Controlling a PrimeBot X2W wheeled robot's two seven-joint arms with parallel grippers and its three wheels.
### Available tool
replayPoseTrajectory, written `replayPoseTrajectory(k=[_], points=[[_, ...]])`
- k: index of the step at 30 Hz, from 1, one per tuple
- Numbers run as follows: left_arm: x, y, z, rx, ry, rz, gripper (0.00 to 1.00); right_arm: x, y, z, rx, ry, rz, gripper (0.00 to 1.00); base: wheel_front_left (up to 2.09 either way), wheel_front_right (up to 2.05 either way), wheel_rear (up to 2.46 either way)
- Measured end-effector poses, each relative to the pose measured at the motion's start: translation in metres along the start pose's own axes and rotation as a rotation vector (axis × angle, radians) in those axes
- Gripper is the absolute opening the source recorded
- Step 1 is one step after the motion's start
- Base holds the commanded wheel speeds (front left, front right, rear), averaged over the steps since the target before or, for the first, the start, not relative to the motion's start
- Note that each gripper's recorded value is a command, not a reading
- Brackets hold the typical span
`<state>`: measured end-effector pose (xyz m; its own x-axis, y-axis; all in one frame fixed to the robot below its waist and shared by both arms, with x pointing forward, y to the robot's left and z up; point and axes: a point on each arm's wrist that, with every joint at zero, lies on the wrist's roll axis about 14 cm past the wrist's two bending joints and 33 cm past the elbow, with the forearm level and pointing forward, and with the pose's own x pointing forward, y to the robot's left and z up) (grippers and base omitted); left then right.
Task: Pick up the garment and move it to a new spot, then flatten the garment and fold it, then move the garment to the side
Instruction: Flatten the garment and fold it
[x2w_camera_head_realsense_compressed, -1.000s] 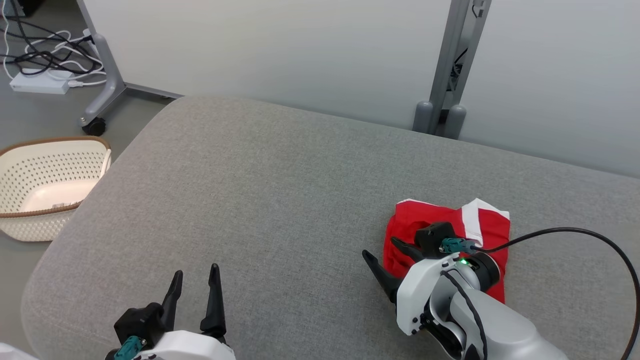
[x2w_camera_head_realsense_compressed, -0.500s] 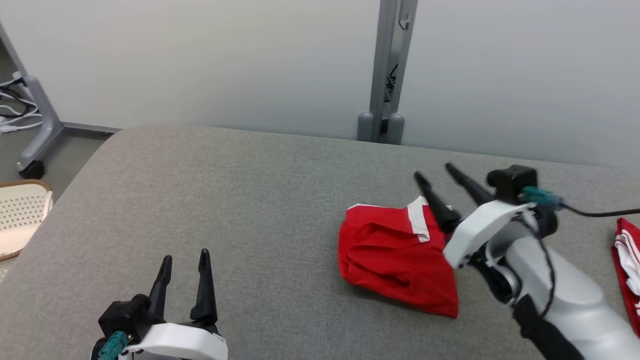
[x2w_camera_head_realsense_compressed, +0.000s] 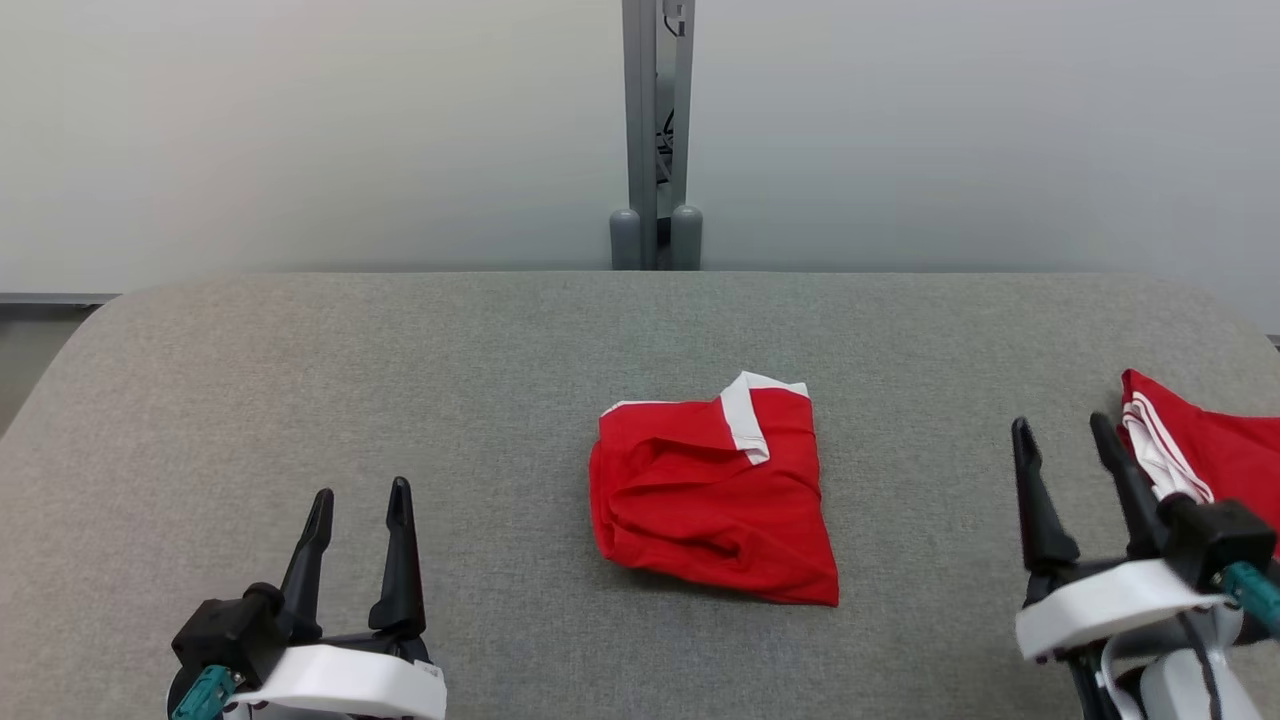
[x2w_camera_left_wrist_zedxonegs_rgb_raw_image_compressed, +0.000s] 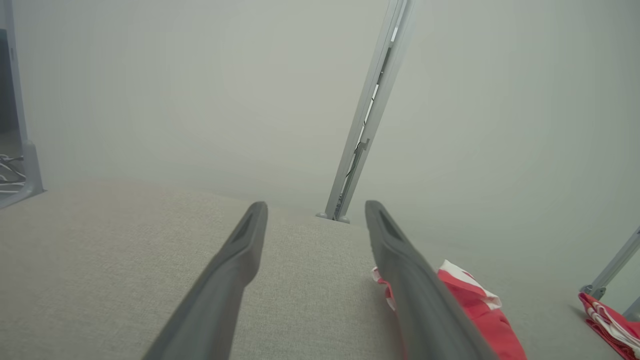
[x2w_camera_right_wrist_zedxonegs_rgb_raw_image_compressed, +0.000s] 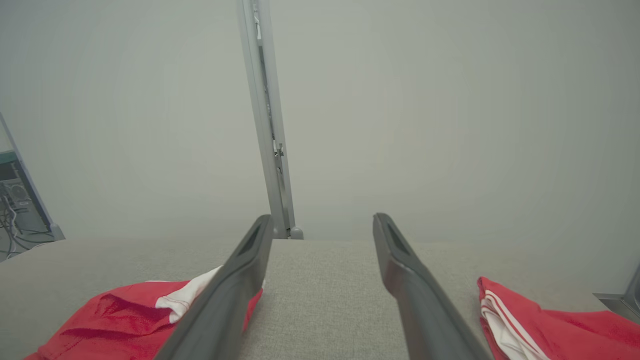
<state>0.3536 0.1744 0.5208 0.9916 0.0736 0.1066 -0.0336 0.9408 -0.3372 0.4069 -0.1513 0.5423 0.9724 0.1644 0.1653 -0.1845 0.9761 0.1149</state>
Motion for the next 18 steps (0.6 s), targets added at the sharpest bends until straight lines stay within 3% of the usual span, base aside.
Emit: replayPoseTrajectory(k=[5, 17, 18], points=[[0.0, -0.006, -0.009, 0.025, 0.027, -0.024, 1.0, -0.027, -0.003, -0.019, -0.024, 0.052, -0.033, 1.0, 0.0, 0.0, 0.0], [-0.003, -0.015, -0.02, 0.058, 0.057, -0.051, 1.0, -0.034, -0.009, -0.03, 0.009, 0.081, -0.071, 1.0, 0.0, 0.0, 0.0], [-0.003, -0.015, -0.02, 0.058, 0.057, -0.05, 1.0, -0.033, -0.007, -0.031, 0.012, 0.084, -0.067, 0.81, 0.0, 0.0, 0.0]])
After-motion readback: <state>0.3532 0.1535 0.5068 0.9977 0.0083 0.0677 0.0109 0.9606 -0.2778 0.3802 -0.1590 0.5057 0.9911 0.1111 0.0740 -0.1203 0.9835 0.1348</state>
